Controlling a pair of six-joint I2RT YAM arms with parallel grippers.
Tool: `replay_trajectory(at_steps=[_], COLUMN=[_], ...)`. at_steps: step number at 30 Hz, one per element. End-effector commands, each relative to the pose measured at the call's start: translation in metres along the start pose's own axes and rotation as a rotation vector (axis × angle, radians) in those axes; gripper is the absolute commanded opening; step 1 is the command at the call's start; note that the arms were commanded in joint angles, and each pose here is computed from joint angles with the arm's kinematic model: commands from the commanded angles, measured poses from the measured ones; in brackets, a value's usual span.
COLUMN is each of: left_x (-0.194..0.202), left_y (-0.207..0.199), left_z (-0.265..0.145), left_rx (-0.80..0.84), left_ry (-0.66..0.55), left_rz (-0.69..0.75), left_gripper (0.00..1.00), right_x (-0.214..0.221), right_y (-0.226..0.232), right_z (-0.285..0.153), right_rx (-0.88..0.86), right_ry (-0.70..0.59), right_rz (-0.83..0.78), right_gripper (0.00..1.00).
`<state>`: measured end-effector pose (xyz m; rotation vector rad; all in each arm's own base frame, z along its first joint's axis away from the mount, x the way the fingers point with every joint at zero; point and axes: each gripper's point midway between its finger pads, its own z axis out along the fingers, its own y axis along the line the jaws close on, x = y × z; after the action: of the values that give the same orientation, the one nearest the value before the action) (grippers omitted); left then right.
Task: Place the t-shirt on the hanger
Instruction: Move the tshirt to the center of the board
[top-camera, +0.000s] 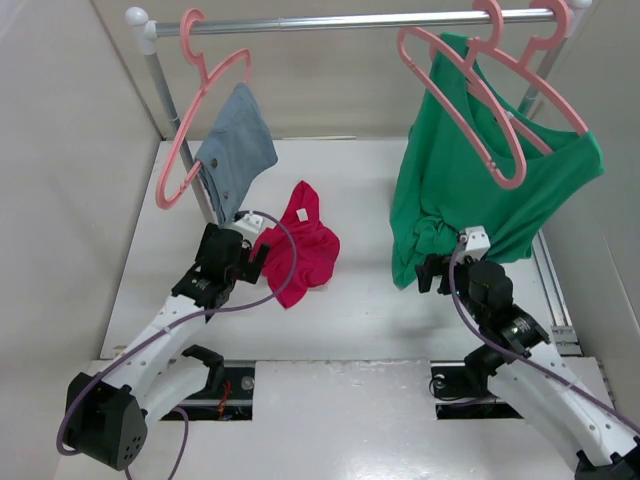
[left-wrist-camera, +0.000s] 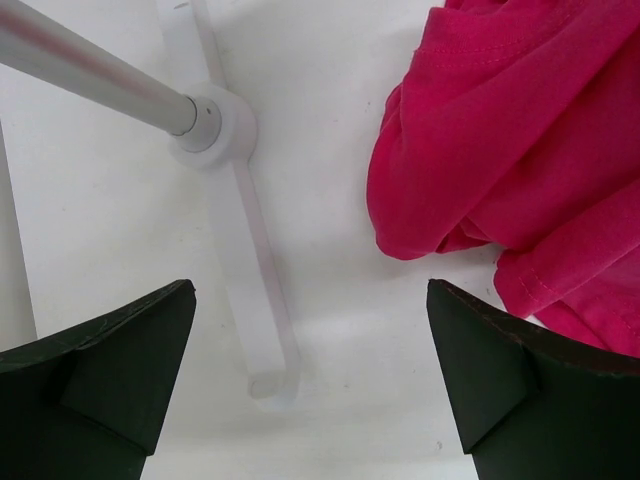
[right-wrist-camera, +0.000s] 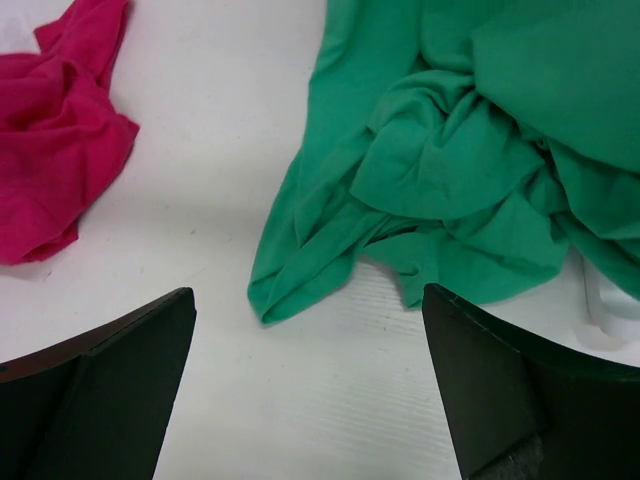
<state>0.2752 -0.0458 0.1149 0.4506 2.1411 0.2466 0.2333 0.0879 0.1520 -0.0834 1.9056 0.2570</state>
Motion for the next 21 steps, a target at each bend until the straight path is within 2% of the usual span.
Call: replay_trajectory(at_steps=[1, 5, 10, 11, 12, 13, 18, 19, 20, 21], left_x=[-0.021, -0.044, -0.034, -0.036, -0.037, -0.035, -0.032, -0.029, -0.031, -0.031], left_y=[0.007, -0.008, -0.043, -0.052, -0.057, -0.059, -0.066, -0.070, -0.070, -0.069], left_z=[-0.006, -0.013, -0.012, -0.014, -0.014, -0.013, -0.012, -0.012, -0.012, -0.012], left_rx=[-0.018, 0.106, 0.325, 0.376, 0.401, 0.416, 0.446, 0.455, 0.453, 0.453], left_ry=[-0.046, -0.041, -0.006, -0.021, -0.016, -0.010, -0.013, -0.007, -0.016, -0.018], left_rz=[-0.052, 0.002, 0.137, 0.148, 0.167, 0.182, 0.206, 0.213, 0.212, 0.221], left_gripper=[1.00, 1.00, 1.00, 0.95, 0.93, 0.93, 0.88, 0.88, 0.88, 0.88], right_x=[-0.033, -0.037, -0.037, -0.038, -0.052, -0.043, -0.082, -0.092, -0.123, -0.136], right_y=[0.022, 0.047, 0.095, 0.104, 0.123, 0.131, 0.183, 0.191, 0.201, 0.205], right_z=[0.000, 0.014, 0.030, 0.031, 0.028, 0.033, 0.025, 0.021, 0.014, 0.012], right_rx=[-0.107, -0.204, -0.293, -0.309, -0.347, -0.362, -0.492, -0.509, -0.530, -0.532], right_ry=[-0.037, 0.040, 0.158, 0.171, 0.150, 0.199, 0.130, 0.107, 0.049, 0.030], right_rz=[-0.084, -0.241, -0.486, -0.517, -0.541, -0.578, -0.630, -0.638, -0.638, -0.642], right_gripper=[0.99, 0.99, 0.99, 0.99, 0.99, 0.99, 0.99, 0.96, 0.95, 0.95])
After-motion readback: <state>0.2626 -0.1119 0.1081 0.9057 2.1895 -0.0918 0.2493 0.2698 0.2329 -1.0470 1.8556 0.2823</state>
